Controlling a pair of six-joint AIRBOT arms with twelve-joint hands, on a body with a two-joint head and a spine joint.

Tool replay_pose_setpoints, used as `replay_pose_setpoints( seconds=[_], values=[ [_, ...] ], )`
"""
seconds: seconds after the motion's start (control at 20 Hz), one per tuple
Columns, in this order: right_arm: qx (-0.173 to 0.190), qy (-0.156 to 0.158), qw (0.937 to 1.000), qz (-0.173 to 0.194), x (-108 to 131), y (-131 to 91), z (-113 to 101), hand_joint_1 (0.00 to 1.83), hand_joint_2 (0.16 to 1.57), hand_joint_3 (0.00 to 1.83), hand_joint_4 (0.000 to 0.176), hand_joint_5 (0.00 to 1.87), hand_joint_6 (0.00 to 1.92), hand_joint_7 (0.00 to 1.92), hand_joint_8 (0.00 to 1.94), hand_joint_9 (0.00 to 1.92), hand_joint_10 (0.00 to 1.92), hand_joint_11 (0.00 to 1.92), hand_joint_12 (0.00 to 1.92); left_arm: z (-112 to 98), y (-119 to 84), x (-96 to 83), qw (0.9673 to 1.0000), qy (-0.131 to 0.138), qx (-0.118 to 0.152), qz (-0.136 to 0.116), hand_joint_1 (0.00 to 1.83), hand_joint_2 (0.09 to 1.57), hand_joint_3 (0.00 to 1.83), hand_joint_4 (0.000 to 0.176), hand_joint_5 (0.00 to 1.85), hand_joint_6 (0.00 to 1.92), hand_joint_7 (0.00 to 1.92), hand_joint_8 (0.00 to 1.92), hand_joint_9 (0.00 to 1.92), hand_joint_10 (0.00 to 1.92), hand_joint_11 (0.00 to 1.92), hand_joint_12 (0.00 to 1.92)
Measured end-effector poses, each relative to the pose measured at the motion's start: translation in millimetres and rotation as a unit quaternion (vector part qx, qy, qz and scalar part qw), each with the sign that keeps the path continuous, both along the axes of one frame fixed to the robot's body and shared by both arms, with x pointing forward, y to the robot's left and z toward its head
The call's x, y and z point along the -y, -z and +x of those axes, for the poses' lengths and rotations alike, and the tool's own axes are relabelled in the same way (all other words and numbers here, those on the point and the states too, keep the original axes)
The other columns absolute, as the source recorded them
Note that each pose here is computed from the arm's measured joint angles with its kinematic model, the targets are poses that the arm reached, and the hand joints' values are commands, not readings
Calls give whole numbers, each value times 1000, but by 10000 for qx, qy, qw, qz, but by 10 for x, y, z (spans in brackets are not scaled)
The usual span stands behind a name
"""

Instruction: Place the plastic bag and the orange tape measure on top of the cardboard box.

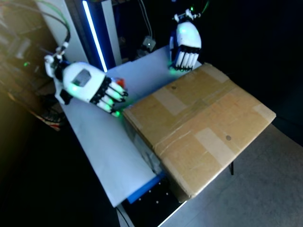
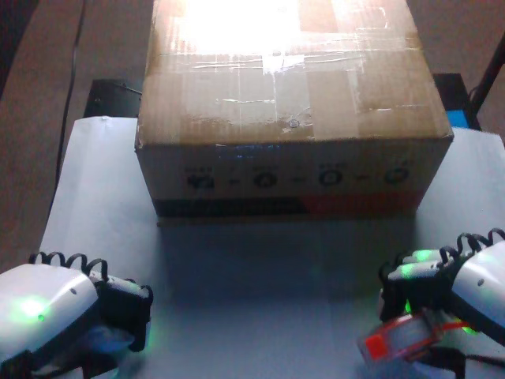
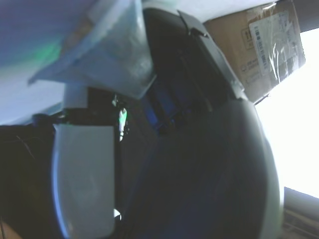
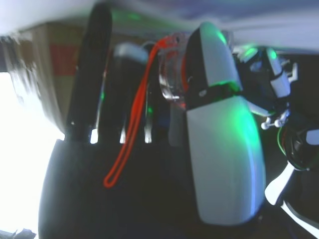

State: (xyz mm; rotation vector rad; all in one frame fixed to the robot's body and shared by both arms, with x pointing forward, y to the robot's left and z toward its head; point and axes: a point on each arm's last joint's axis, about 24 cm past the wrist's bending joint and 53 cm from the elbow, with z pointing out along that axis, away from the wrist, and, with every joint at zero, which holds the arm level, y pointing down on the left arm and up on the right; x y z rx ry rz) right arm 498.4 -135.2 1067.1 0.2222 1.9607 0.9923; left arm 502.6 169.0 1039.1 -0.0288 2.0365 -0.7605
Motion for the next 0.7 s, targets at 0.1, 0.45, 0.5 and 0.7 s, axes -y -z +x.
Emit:
replay_pose_setpoints(
  seconds=[0.1,0.45,0.5,0.7],
  values=[
    [-67,-37,9999,91,-1,-50,-20,1211,1254,1,0,818,971,656,1752,986,1871,1063,1903,54,-88,-9,9998,-28,18,-173,1361,1174,0,0,837,1040,754,1285,889,1379,779,1516],
    [581,-165,9979,222,-26,-524,51,1181,1153,0,0,953,1007,723,1906,917,1921,1060,1921,224,-735,99,9936,112,969,-575,1483,1159,0,0,864,967,783,1240,838,1273,724,1702],
    [620,-180,9976,241,-31,-554,58,1207,1219,0,0,907,927,657,1774,901,1921,1037,1921,232,-759,106,9932,120,1001,-589,1483,1158,0,0,861,965,774,1242,839,1271,744,1693],
    [1075,-217,9932,386,-22,-865,124,1229,1205,0,0,970,810,699,1661,1015,1920,1128,1921,306,-1037,166,9869,189,1404,-771,1366,1157,0,0,872,985,774,1241,937,1328,885,1480]
  ],
)
